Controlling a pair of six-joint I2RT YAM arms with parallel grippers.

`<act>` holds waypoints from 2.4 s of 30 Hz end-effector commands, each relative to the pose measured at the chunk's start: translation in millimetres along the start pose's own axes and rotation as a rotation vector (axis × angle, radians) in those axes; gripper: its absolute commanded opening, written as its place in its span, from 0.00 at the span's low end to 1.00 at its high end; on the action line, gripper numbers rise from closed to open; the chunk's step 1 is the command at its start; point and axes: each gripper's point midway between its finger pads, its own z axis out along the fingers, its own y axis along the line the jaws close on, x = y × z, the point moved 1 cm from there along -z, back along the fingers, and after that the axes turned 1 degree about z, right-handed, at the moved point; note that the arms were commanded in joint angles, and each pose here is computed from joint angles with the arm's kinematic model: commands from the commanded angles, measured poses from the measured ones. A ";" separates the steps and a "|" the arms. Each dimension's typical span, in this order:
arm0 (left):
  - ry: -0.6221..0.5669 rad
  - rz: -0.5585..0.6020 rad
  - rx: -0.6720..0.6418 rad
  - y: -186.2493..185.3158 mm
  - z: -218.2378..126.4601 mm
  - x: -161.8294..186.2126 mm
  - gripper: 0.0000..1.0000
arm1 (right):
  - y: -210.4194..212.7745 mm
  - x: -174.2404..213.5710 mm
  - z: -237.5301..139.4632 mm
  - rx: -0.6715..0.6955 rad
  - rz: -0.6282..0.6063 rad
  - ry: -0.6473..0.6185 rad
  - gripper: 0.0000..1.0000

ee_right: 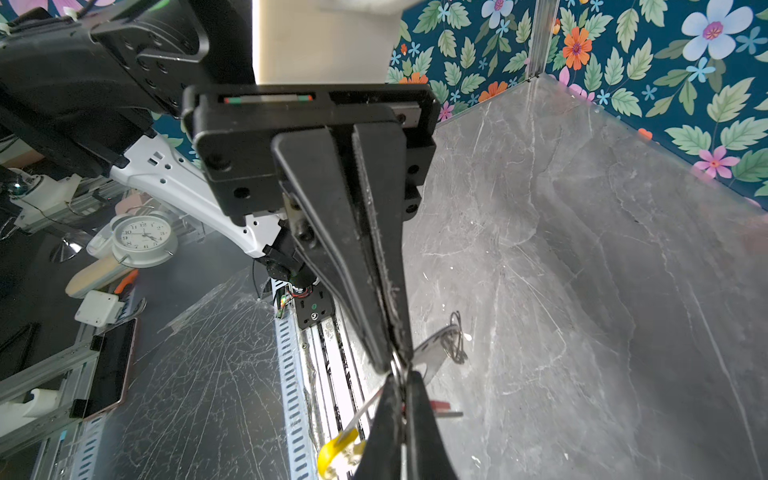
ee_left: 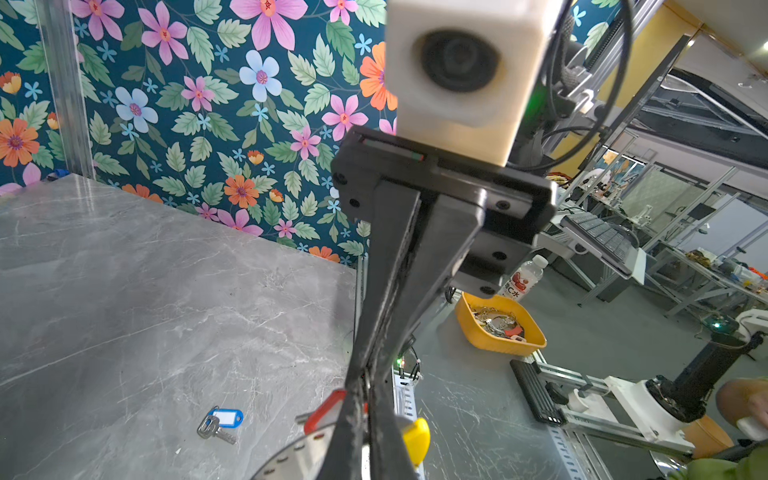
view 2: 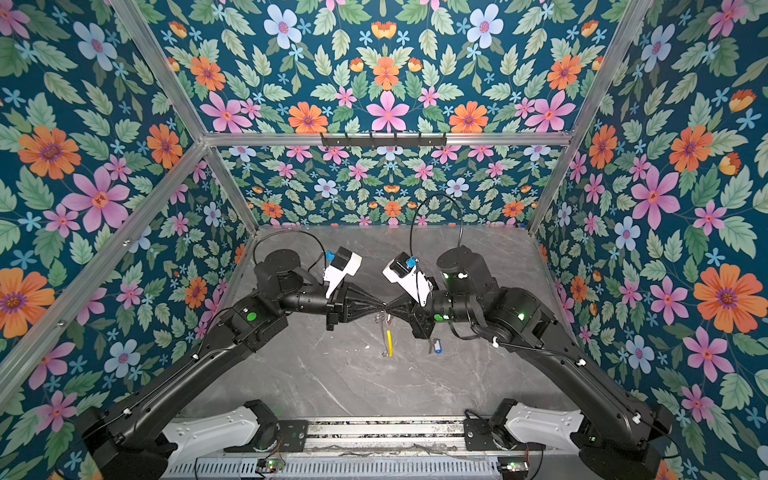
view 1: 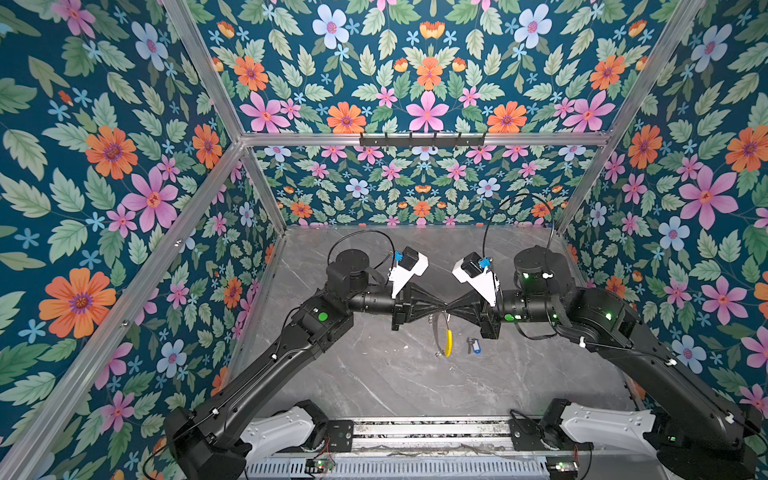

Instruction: Remove the keys from the keyring

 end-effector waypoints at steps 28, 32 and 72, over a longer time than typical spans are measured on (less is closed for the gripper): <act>-0.282 0.182 -0.001 -19.4 -20.5 -19.8 0.00 | 20.5 -15.4 -11.5 -0.255 -0.008 -0.376 0.54; -0.283 0.179 0.002 -19.7 -20.5 -19.0 0.00 | 20.3 -14.5 -8.2 -0.267 -0.007 -0.367 0.41; -0.436 0.185 0.139 -40.7 -29.4 -35.2 0.00 | 9.9 11.2 6.7 -0.232 0.027 -0.278 0.00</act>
